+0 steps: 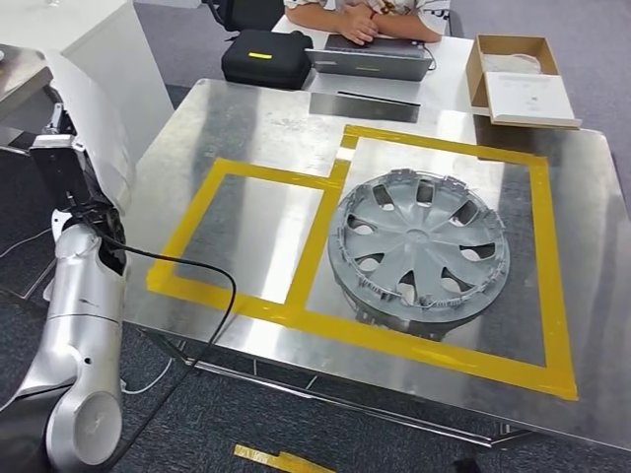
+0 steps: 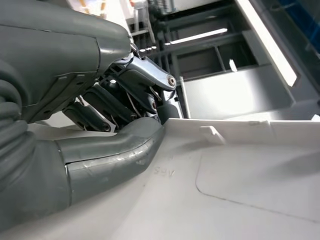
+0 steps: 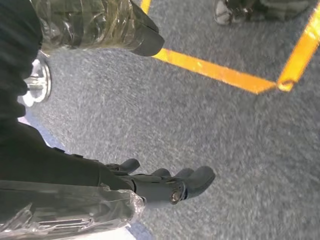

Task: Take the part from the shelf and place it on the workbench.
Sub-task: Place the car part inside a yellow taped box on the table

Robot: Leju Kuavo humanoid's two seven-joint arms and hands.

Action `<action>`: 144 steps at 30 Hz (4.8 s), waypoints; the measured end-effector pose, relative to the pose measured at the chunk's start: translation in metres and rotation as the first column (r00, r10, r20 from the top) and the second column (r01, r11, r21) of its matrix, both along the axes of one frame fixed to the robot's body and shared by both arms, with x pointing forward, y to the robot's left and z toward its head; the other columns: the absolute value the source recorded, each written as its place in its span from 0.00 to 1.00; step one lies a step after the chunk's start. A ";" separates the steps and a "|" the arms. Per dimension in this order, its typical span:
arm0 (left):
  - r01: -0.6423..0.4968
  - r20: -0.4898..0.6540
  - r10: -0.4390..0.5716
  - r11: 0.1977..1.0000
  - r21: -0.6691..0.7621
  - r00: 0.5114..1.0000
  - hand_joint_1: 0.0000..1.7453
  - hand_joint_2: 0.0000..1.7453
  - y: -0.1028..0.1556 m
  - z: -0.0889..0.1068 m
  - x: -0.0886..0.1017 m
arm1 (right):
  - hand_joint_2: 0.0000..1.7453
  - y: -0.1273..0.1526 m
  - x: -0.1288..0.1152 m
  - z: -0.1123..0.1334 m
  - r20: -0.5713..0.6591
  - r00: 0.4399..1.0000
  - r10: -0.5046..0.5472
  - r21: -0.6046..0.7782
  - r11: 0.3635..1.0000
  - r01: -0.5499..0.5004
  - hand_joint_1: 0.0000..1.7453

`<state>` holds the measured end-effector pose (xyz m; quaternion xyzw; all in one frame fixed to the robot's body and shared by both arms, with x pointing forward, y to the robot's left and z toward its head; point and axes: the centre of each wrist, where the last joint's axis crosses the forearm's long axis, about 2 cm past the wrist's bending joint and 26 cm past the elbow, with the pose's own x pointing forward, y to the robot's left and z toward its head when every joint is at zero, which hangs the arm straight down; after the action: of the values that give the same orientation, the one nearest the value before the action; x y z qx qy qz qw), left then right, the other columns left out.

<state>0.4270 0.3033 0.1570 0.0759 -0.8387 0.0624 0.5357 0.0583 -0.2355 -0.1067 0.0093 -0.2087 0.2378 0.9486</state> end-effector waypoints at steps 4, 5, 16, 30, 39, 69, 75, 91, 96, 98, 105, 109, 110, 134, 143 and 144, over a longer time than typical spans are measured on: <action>0.002 -0.019 -0.002 1.000 -0.003 1.000 1.00 1.00 -0.002 -0.002 0.001 | 1.00 -0.001 -0.001 0.000 0.001 1.000 -0.001 0.000 1.000 0.001 0.00; 0.003 -0.024 -0.003 1.000 -0.003 1.000 1.00 1.00 -0.002 -0.003 0.001 | 1.00 -0.001 -0.001 0.000 0.001 1.000 -0.001 0.000 1.000 0.001 0.00; 0.068 -0.075 -0.064 0.996 0.051 0.995 1.00 1.00 -0.023 -0.001 0.008 | 1.00 -0.004 0.001 0.000 0.009 1.000 -0.009 0.004 1.000 0.009 0.00; 0.158 -0.173 -0.162 0.987 -0.037 0.972 1.00 1.00 -0.067 -0.036 -0.011 | 1.00 -0.014 0.004 -0.001 0.015 1.000 -0.012 -0.010 1.000 0.012 0.00; 0.180 -0.192 -0.192 0.980 -0.080 0.962 1.00 1.00 -0.075 -0.047 -0.018 | 1.00 -0.017 0.004 -0.001 0.015 1.000 -0.012 -0.015 1.000 0.012 0.00; 0.004 -0.283 -0.070 0.974 -0.229 0.956 1.00 1.00 -0.046 -0.098 -0.055 | 1.00 -0.024 -0.002 -0.002 0.017 1.000 -0.014 -0.023 1.000 0.015 0.00; -0.006 -0.289 -0.064 0.972 -0.233 0.955 1.00 1.00 -0.044 -0.100 -0.057 | 1.00 -0.024 -0.002 -0.002 0.018 1.000 -0.013 -0.020 1.000 0.013 0.00; -0.030 -0.330 -0.046 0.975 -0.221 0.943 1.00 1.00 -0.039 -0.106 -0.062 | 1.00 -0.023 -0.002 -0.002 0.016 1.000 -0.010 -0.018 1.000 0.010 0.00; -0.027 -0.340 -0.045 0.979 -0.204 0.939 1.00 1.00 -0.033 -0.110 -0.065 | 1.00 -0.023 -0.003 -0.002 0.016 1.000 -0.009 -0.018 1.000 0.009 0.00; -0.026 -0.344 -0.046 0.979 -0.202 0.938 1.00 1.00 -0.031 -0.111 -0.066 | 1.00 -0.022 -0.003 -0.002 0.015 1.000 -0.009 -0.017 1.000 0.009 0.00; -0.026 -0.341 -0.042 0.981 -0.192 0.939 0.00 1.00 -0.027 -0.111 -0.065 | 0.00 -0.022 -0.002 -0.002 0.019 1.000 -0.009 -0.015 1.000 0.009 0.00; -0.037 -0.344 -0.034 0.980 -0.197 0.938 0.00 1.00 -0.025 -0.111 -0.066 | 0.00 -0.021 -0.003 -0.002 0.018 1.000 -0.008 -0.012 1.000 0.009 0.00; -0.040 -0.347 -0.032 0.979 -0.199 0.937 0.00 1.00 -0.024 -0.112 -0.067 | 0.00 -0.021 -0.003 -0.002 0.017 1.000 -0.008 -0.012 1.000 0.009 0.00; -0.091 -0.365 -0.005 0.965 -0.244 0.931 0.00 1.00 -0.003 -0.118 -0.072 | 0.00 -0.020 -0.003 -0.002 0.022 1.000 -0.007 -0.004 1.000 0.008 0.00; -0.115 -0.353 0.046 0.978 -0.176 0.934 0.00 0.00 -0.002 -0.116 -0.070 | 0.00 -0.020 -0.005 -0.003 0.012 1.000 -0.005 0.003 1.000 0.005 0.00; -0.110 -0.345 0.049 0.981 -0.160 0.937 0.00 0.00 -0.003 -0.114 -0.068 | 0.00 -0.020 -0.006 -0.003 0.010 1.000 -0.004 0.002 1.000 0.004 0.00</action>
<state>0.3588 0.3003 0.0430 0.0716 -0.7211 0.1441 0.6739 0.0523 -0.2553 -0.1093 0.0087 -0.2139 0.2357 0.9479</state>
